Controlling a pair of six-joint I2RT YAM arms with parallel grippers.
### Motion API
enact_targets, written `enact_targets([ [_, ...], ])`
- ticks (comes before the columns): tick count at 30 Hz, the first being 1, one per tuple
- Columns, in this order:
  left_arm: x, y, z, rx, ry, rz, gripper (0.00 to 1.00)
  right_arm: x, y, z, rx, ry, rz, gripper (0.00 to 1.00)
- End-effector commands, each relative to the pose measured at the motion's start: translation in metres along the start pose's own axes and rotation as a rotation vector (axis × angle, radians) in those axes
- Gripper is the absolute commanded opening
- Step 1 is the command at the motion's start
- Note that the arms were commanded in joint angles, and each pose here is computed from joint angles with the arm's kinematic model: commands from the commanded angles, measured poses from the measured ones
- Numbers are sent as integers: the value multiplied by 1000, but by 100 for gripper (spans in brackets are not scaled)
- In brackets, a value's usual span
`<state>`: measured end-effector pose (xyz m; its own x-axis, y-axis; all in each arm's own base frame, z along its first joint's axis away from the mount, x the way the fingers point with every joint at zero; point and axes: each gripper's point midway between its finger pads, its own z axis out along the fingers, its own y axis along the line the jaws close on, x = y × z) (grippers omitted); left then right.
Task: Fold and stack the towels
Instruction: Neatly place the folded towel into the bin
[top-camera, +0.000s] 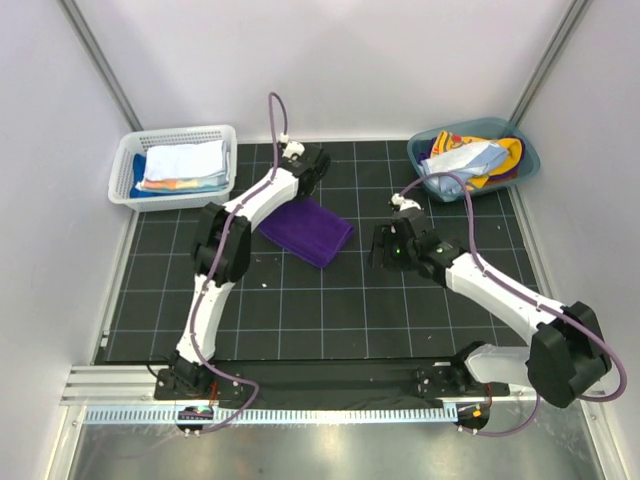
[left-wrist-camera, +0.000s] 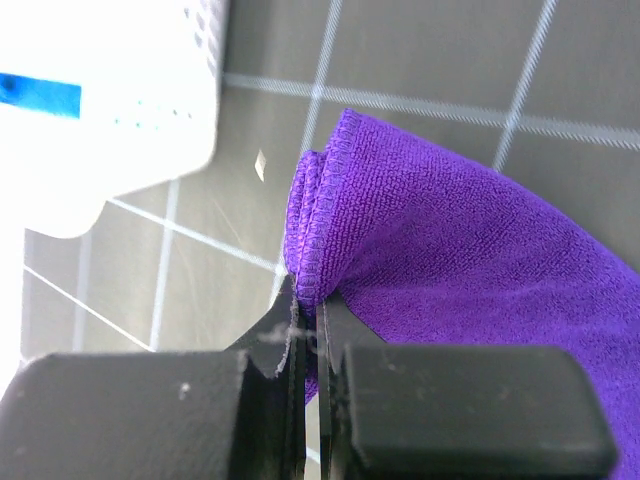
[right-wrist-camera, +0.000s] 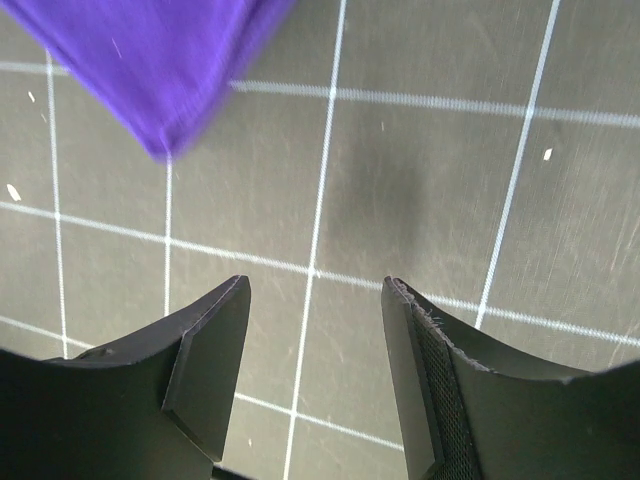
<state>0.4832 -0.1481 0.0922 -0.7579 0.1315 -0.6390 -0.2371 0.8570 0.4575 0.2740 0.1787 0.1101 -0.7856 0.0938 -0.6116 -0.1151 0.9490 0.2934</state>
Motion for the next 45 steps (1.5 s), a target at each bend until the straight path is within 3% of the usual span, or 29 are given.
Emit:
enact_targets([
  [1, -37, 37, -2, -191, -84, 69, 0, 3, 5, -5, -52, -16, -6, 63],
  [14, -133, 87, -7, -276, -249, 4, 0, 27, 3, -11, -110, 17, -36, 63],
  [21, -139, 126, 27, -300, -222, -2, 0, 30, 5, -9, -117, 31, -37, 63],
  [26, -151, 159, 51, -288, -242, -111, 0, 35, 7, -8, -118, 47, -51, 63],
  [36, -152, 207, 96, -292, -251, -183, 0, 37, 12, -11, -139, 43, -63, 63],
  [45, -152, 229, 117, -277, -268, -221, 0, 43, 15, -9, -142, 58, -74, 63],
])
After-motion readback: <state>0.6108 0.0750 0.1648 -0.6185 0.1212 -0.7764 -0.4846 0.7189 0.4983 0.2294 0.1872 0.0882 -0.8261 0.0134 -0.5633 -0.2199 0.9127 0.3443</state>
